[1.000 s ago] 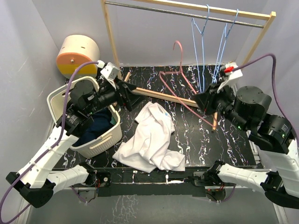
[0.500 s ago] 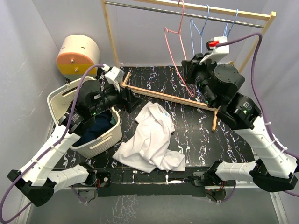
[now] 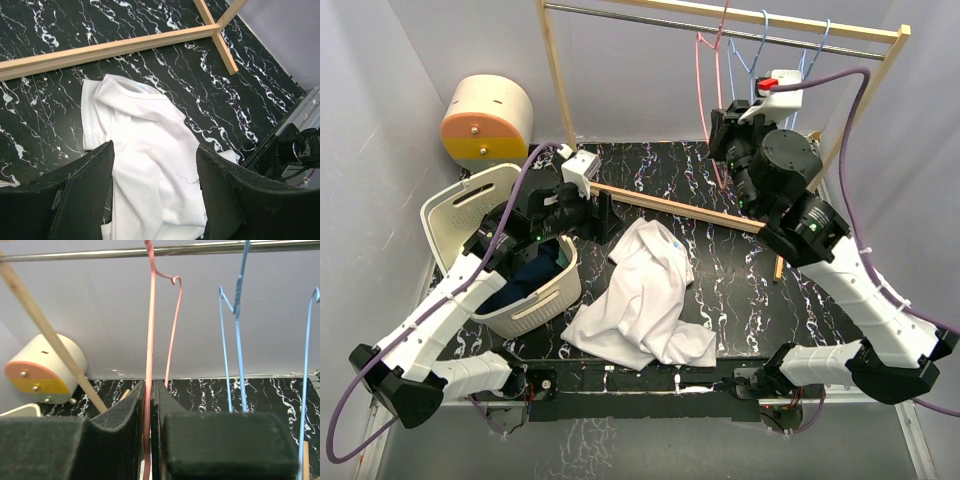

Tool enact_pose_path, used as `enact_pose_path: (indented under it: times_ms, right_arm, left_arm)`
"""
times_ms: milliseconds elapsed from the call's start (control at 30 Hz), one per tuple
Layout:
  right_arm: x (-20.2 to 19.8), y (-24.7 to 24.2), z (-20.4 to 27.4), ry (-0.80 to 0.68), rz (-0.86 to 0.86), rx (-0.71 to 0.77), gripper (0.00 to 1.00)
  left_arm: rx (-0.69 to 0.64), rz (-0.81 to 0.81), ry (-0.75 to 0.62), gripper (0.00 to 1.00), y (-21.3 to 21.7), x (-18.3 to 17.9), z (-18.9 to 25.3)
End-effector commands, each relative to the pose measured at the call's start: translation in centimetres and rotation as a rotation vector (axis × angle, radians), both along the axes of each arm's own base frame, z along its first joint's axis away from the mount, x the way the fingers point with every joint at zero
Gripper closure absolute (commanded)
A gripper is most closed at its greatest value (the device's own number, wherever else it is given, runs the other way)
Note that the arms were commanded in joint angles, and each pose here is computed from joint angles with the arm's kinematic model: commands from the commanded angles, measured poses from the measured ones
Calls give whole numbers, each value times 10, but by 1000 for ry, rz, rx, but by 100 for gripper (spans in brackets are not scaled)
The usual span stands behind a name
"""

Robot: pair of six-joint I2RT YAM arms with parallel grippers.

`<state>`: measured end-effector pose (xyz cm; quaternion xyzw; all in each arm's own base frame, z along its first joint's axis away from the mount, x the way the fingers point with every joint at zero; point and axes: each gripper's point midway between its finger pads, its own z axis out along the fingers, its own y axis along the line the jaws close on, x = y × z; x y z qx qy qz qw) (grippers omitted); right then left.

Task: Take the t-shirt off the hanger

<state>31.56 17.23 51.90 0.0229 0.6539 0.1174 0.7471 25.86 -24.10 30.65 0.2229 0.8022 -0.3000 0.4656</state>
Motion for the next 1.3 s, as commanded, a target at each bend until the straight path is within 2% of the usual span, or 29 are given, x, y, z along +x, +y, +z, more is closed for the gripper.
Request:
enact_pose_path:
  times_ms: [0, 233, 433, 500, 567, 600, 633, 733, 900, 1033, 1133, 1200, 1267]
  right_arm:
    - [18, -8, 13, -44, -65, 27, 92]
    - [49, -8, -15, 31, -16, 35, 92]
    - [26, 4, -23, 59, 131, 16, 89]
    - [11, 11, -28, 80, 214, -3, 75]
    - [-6, 13, -33, 103, 284, -18, 53]
    - [-16, 13, -36, 115, 313, -22, 38]
    - [-25, 12, -39, 129, 342, -30, 29]
    - [-58, 8, -49, 162, 430, -44, 18]
    - [-125, 2, -60, 152, 629, -80, 15]
    - [-149, -13, -74, 156, 638, -65, 15]
    - [-154, -23, -81, 158, 610, -50, 15]
    - [-157, -25, -83, 155, 604, -41, 15]
    - [-158, -26, -85, 155, 604, -35, 15]
  left_arm:
    - [18, -10, 11, 36, -1, -1, -1]
    - [43, -42, 51, 35, -3, -5, -11]
    - [130, -100, 159, 34, -7, -11, -38]
    - [145, -110, 182, 34, -8, -11, -47]
    - [142, -120, 187, 34, -10, -12, -50]
    - [138, -127, 189, 34, -11, -13, -51]
    - [132, -133, 190, 33, -13, -13, -51]
    - [121, -152, 209, 32, -19, -15, -55]
    - [135, -221, 299, 31, -41, -29, -81]
    - [226, -266, 360, 30, -65, -58, -123]
    - [344, -257, 391, 28, -78, -79, -165]
    - [406, -211, 394, 23, -80, -81, -186]
    - [457, -155, 399, 12, -78, -80, -204]
